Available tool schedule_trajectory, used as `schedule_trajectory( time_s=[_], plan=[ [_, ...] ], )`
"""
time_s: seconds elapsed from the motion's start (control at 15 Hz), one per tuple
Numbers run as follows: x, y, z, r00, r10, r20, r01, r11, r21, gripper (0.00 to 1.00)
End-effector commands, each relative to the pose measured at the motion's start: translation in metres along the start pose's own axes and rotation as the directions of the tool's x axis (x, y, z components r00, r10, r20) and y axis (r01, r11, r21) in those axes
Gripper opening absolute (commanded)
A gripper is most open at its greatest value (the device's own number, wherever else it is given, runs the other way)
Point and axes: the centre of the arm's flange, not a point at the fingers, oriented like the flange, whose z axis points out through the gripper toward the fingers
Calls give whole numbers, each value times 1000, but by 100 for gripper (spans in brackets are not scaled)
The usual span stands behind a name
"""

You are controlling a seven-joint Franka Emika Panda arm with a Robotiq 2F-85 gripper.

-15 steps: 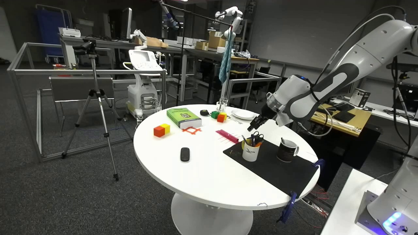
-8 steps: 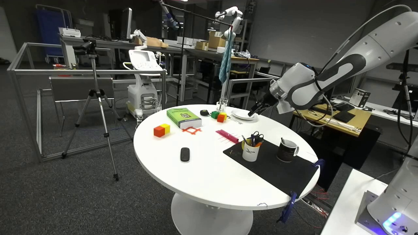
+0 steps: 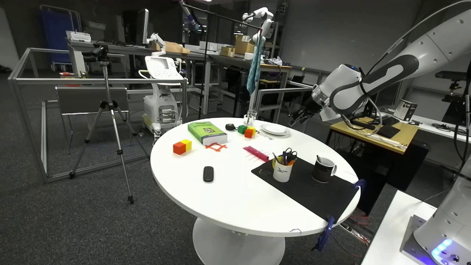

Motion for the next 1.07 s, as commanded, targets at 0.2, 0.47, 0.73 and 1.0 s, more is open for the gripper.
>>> schedule_trajectory(
  time_s=[0.2,0.47,0.73,1.0],
  plan=[
    [-20,54,-20,985,-166,44,168,985,-29,100],
    [-44,75,-15,945,-306,119,308,952,2,100],
    [-67,89,-18,912,-354,208,356,934,28,100],
    [-86,97,-26,895,-348,279,345,936,61,100]
  ],
)
